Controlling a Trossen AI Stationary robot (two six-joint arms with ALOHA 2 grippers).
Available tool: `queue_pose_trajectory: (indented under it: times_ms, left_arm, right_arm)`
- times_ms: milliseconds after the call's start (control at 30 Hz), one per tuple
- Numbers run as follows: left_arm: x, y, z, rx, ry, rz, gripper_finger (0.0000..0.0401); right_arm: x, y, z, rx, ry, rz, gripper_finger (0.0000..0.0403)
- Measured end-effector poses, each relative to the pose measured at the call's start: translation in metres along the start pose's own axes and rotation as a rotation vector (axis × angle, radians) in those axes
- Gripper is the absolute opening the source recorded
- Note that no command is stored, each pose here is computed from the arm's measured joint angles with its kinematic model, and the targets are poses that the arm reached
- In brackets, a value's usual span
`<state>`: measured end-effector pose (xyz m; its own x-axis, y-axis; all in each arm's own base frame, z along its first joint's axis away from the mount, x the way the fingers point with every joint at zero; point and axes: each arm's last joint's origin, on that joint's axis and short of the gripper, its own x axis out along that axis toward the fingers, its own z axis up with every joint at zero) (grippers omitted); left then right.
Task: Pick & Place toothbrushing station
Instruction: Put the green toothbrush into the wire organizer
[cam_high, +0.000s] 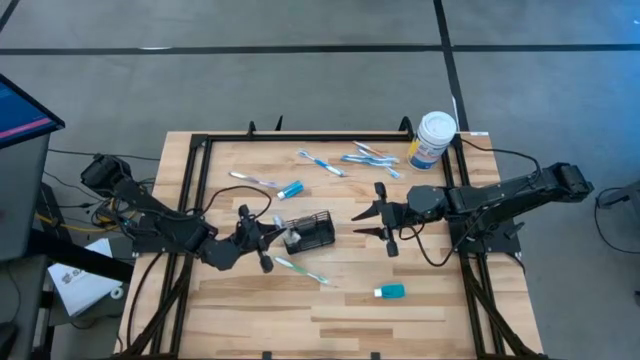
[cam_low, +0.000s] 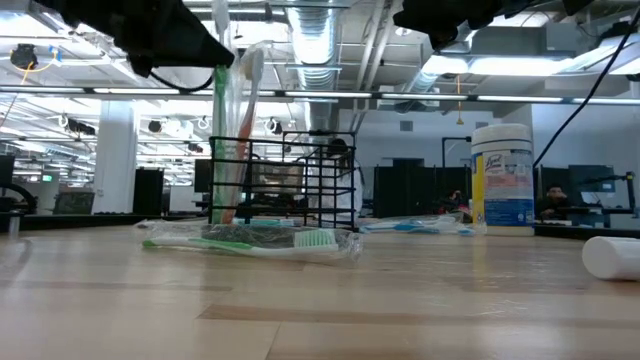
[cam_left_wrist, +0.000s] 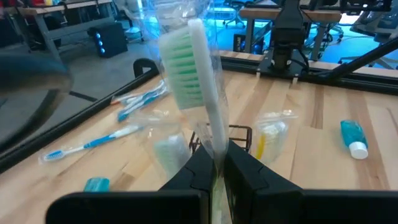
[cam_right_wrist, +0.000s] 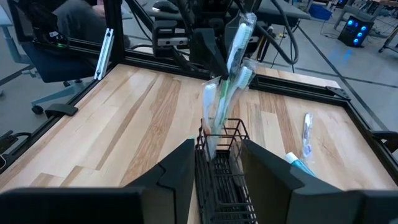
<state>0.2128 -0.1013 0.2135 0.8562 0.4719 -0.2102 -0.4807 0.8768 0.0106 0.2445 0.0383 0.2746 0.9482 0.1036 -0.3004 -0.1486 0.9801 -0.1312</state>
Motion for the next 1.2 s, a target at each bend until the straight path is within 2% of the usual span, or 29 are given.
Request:
queue_pose_trajectory:
  times_ms: [333, 900, 1200]
  left_arm:
    - [0.000, 0.000, -0.003, -0.013, -0.001, -0.010, 0.0008]
    - [0.024, -0.012, -0.031, 0.050, 0.075, -0.036, 0.0009]
    - [0.024, -0.012, -0.033, 0.054, 0.084, -0.054, 0.0010]
  right_arm:
    - [0.000, 0.000, 0.000, 0.000, 0.000, 0.000, 0.0122]
    - [0.000, 0.000, 0.000, 0.000, 0.003, 0.000, 0.0121]
    - [0.000, 0.000, 0.000, 0.000, 0.004, 0.000, 0.0122]
